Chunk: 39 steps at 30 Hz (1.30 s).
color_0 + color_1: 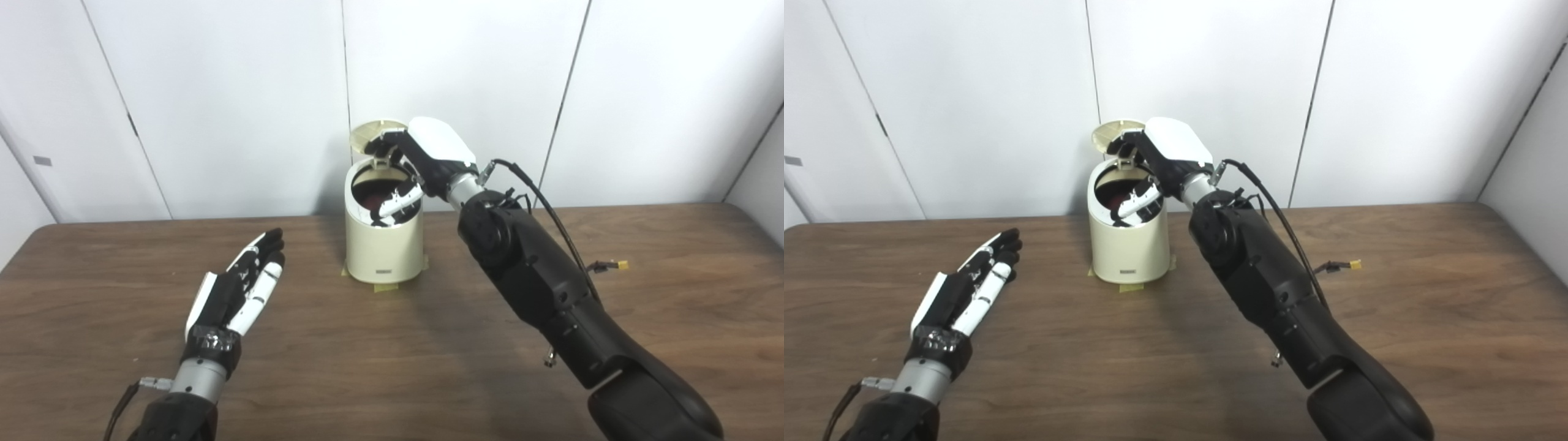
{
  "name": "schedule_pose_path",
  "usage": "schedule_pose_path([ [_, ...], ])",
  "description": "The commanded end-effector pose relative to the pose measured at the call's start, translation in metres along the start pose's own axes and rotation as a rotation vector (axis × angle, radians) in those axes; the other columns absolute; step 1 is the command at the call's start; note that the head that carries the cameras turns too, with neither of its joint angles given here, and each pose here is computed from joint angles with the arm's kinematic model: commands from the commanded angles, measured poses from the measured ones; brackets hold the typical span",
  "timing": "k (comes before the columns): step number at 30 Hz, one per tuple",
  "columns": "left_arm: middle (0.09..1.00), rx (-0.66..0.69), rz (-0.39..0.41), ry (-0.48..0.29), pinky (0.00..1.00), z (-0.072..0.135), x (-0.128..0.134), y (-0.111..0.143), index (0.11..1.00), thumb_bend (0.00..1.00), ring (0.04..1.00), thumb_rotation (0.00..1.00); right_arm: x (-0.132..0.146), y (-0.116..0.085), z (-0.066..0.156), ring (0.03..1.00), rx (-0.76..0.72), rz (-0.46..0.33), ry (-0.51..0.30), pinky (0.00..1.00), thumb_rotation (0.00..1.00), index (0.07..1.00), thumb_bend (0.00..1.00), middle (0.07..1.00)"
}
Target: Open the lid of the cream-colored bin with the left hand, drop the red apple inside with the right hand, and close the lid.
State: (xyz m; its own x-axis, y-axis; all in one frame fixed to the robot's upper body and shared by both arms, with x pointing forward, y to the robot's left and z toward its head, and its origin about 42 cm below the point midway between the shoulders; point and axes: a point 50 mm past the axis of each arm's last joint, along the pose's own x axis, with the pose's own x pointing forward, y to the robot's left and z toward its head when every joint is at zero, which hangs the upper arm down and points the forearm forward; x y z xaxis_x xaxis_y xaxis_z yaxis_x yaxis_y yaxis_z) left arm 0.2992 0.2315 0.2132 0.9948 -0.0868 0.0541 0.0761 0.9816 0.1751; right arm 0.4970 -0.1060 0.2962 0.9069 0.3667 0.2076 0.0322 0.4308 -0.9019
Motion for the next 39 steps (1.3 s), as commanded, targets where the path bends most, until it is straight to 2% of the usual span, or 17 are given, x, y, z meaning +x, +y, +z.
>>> schedule_pose_path([
  [1, 0.916, 0.020, 0.006, -0.068, 0.92, 0.017, 0.004, 0.002, 0.913, 0.37, 0.929, 0.67, 0.011, -0.035, 0.014, 0.803, -0.029, -0.093, -0.050, 0.81, 0.22, 0.712, 0.92, 0.794],
  [9, 0.908, 0.048, 0.002, -0.070, 0.92, 0.018, 0.005, 0.002, 0.909, 0.37, 0.921, 0.67, 0.010, -0.035, 0.013, 0.746, -0.049, -0.113, -0.058, 0.76, 0.22, 0.679, 0.91, 0.744],
  [11, 0.908, 0.055, 0.002, -0.069, 0.92, 0.018, 0.005, 0.002, 0.907, 0.36, 0.923, 0.67, 0.009, -0.035, 0.013, 0.700, -0.036, -0.147, -0.068, 0.67, 0.20, 0.649, 0.90, 0.713],
  [12, 0.911, 0.056, 0.003, -0.069, 0.92, 0.018, 0.005, 0.002, 0.907, 0.36, 0.926, 0.67, 0.009, -0.036, 0.013, 0.654, -0.010, -0.165, -0.078, 0.60, 0.15, 0.625, 0.88, 0.679],
  [13, 0.913, 0.057, 0.004, -0.069, 0.93, 0.018, 0.005, 0.002, 0.907, 0.36, 0.929, 0.67, 0.008, -0.037, 0.013, 0.601, 0.020, -0.181, -0.085, 0.54, 0.14, 0.559, 0.71, 0.634],
  [14, 0.913, 0.057, 0.006, -0.069, 0.93, 0.018, 0.005, 0.002, 0.906, 0.36, 0.930, 0.66, 0.007, -0.038, 0.013, 0.545, 0.044, -0.200, -0.093, 0.49, 0.07, 0.530, 0.62, 0.558],
  [15, 0.914, 0.057, 0.006, -0.069, 0.93, 0.018, 0.005, 0.002, 0.905, 0.36, 0.931, 0.66, 0.005, -0.039, 0.013, 0.473, 0.064, -0.222, -0.102, 0.44, 0.03, 0.525, 0.56, 0.523],
  [17, 0.912, 0.062, 0.007, -0.068, 0.93, 0.018, 0.006, 0.002, 0.905, 0.35, 0.928, 0.65, 0.001, -0.042, 0.013, 0.417, 0.087, -0.256, -0.112, 0.35, 0.01, 0.535, 0.51, 0.506],
  [19, 0.914, 0.065, 0.005, -0.068, 0.95, 0.018, 0.006, 0.003, 0.905, 0.35, 0.934, 0.66, -0.003, -0.045, 0.013, 0.406, 0.106, -0.280, -0.118, 0.34, 0.00, 0.520, 0.50, 0.501],
  [22, 0.918, 0.071, 0.007, -0.066, 0.98, 0.018, 0.007, 0.003, 0.903, 0.35, 0.945, 0.67, -0.010, -0.050, 0.010, 0.428, 0.226, -0.326, -0.098, 0.35, 0.00, 0.482, 0.50, 0.499],
  [26, 0.914, 0.069, 0.013, -0.060, 0.96, 0.017, 0.009, 0.003, 0.898, 0.35, 0.936, 0.66, -0.021, -0.057, 0.004, 0.437, 0.386, -0.353, -0.019, 0.37, 0.00, 0.472, 0.50, 0.497],
  [29, 0.913, 0.069, 0.017, -0.059, 0.95, 0.017, 0.010, 0.004, 0.896, 0.34, 0.936, 0.65, -0.034, -0.062, -0.007, 0.428, 0.489, -0.348, 0.030, 0.34, 0.00, 0.488, 0.50, 0.509],
  [31, 0.920, 0.052, 0.020, -0.059, 0.96, 0.017, 0.012, 0.004, 0.899, 0.34, 0.943, 0.63, -0.048, -0.064, -0.015, 0.429, 0.531, -0.335, 0.073, 0.33, 0.00, 0.494, 0.50, 0.507],
  [32, 0.918, 0.045, 0.022, -0.059, 0.95, 0.017, 0.013, 0.005, 0.896, 0.33, 0.937, 0.59, -0.057, -0.064, -0.020, 0.446, 0.546, -0.333, 0.096, 0.38, 0.00, 0.483, 0.51, 0.503],
  [34, 0.915, 0.062, 0.027, -0.059, 0.94, 0.018, 0.017, 0.006, 0.893, 0.33, 0.935, 0.59, -0.075, -0.061, -0.029, 0.452, 0.589, -0.335, 0.131, 0.41, 0.00, 0.477, 0.52, 0.505],
  [39, 0.894, 0.125, 0.019, -0.071, 0.94, 0.026, 0.035, 0.014, 0.891, 0.31, 0.920, 0.62, -0.117, -0.044, -0.046, 0.437, 0.752, -0.307, 0.212, 0.41, 0.00, 0.495, 0.52, 0.507],
])
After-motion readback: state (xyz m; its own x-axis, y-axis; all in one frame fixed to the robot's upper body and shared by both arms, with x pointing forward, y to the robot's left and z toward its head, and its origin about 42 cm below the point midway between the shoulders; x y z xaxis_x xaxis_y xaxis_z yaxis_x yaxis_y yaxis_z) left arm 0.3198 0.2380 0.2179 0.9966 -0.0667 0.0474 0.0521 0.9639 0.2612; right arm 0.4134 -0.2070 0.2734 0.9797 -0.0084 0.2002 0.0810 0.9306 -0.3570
